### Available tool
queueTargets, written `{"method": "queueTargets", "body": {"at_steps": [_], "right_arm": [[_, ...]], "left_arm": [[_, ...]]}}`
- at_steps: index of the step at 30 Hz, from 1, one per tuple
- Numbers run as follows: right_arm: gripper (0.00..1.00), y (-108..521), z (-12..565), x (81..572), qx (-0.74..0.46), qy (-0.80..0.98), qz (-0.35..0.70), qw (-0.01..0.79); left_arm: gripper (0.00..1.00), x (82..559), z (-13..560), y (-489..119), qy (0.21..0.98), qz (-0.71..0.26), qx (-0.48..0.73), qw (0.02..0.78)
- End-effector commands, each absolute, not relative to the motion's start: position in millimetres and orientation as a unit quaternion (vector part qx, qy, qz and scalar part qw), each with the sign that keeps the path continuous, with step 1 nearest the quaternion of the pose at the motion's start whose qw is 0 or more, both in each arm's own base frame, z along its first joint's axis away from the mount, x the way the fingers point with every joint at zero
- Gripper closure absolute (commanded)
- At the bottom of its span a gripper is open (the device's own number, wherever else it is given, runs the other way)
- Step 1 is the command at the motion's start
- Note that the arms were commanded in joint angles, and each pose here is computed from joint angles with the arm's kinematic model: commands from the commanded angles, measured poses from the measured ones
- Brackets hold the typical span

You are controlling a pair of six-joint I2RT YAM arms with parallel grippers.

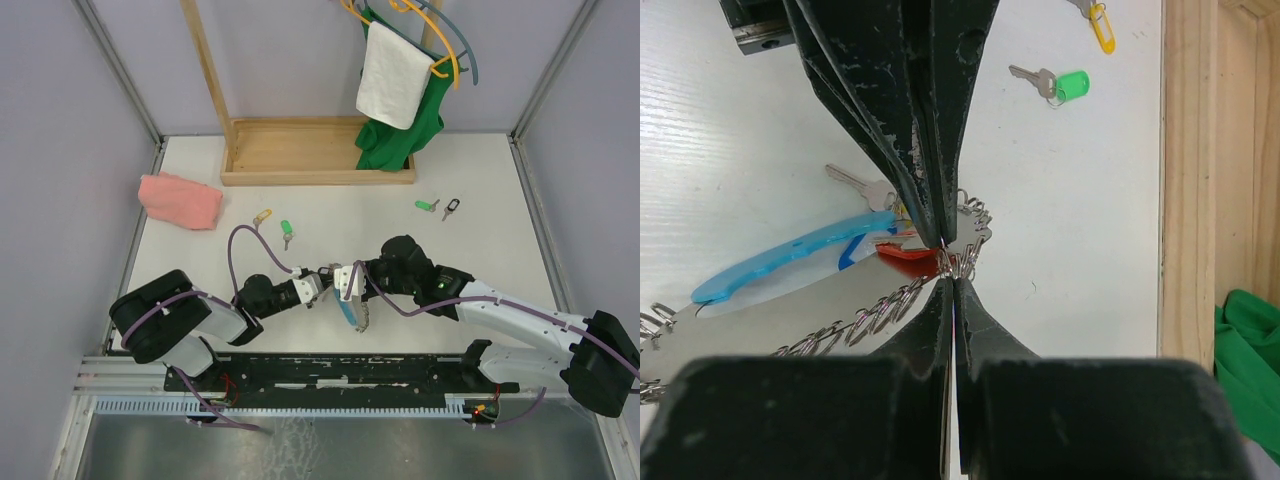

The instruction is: Put the keys on the keyring

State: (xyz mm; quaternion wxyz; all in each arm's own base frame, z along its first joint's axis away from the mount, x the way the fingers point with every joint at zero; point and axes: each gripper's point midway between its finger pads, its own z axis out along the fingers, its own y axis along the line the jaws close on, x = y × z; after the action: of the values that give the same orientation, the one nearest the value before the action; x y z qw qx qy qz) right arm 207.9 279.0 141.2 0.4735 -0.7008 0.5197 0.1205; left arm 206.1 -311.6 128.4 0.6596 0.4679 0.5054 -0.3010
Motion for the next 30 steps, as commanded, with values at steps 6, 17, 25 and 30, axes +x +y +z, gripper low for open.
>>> {"method": "queueTargets", "body": {"at_steps": [6,17,25,30], "right_arm": [[0.99,295,167,207,-0.701,0.49,0.142,0.498],[0.99,290,155,199,-0.743,0.473,0.136,0.453],[0.99,289,150,193,-0.775,0.448,0.136,0.425],[0.99,285,147,191,-0.79,0.432,0.126,0.416]], "left_arm": [[0.97,203,169,-320,0.448,-0.324,0.447,0.703],[0.97,186,167,-327,0.424,-0.349,0.486,0.68],[0.97,180,170,-331,0.42,-0.362,0.501,0.664],[0.97,175,172,-333,0.417,-0.376,0.505,0.656]]}}
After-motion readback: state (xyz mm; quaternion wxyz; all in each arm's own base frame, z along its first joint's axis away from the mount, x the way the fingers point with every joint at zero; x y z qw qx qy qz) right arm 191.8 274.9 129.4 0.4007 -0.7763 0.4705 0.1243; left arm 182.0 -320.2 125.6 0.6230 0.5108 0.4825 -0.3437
